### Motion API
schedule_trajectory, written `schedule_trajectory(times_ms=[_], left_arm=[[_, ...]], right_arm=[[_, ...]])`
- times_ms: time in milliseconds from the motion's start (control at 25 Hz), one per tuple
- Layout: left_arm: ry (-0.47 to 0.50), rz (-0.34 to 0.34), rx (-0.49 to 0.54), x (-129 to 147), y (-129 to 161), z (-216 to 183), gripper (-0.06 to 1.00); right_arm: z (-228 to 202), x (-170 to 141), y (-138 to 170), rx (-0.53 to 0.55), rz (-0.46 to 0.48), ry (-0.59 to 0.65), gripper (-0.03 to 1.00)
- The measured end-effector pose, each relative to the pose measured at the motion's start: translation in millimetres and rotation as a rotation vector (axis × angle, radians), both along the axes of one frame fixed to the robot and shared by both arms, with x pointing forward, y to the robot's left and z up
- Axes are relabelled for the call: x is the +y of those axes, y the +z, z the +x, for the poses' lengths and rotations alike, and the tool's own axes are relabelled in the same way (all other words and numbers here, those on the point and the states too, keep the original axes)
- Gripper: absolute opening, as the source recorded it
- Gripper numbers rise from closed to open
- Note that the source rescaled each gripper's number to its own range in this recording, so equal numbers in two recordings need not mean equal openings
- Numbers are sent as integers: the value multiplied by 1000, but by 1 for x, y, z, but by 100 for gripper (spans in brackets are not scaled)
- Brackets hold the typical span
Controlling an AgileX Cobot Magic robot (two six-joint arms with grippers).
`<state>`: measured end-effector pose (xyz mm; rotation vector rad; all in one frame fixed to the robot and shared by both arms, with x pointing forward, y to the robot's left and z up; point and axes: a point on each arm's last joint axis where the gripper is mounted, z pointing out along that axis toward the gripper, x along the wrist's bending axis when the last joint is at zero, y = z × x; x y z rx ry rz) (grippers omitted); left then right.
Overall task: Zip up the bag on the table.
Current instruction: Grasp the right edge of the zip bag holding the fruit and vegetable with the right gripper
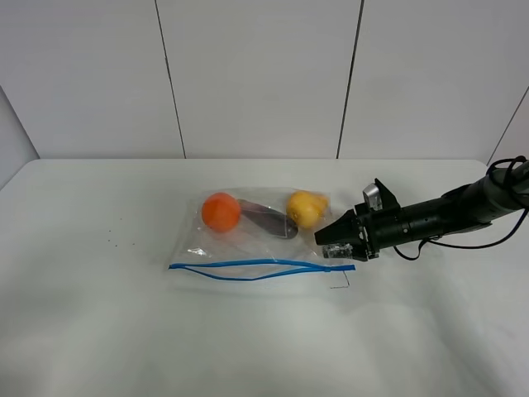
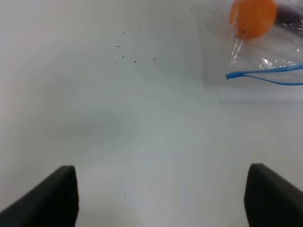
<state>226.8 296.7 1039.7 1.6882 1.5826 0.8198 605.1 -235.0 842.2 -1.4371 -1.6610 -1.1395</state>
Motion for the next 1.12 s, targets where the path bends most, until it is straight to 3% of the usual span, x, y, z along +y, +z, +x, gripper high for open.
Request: schedule_trajectory(times_ms=[240, 520, 800, 1120], left_arm=[[0, 0, 0, 0, 0, 0, 73], [0, 0, 0, 0, 0, 0, 73], [0, 0, 0, 0, 0, 0, 73], [0, 0, 0, 0, 0, 0, 73]], right_arm=[[-1, 0, 0, 0, -4, 6, 43], [-1, 0, -1, 0, -9, 15, 40], [-1, 0, -1, 2, -10, 16, 18], [-1, 0, -1, 3, -10, 16, 4]])
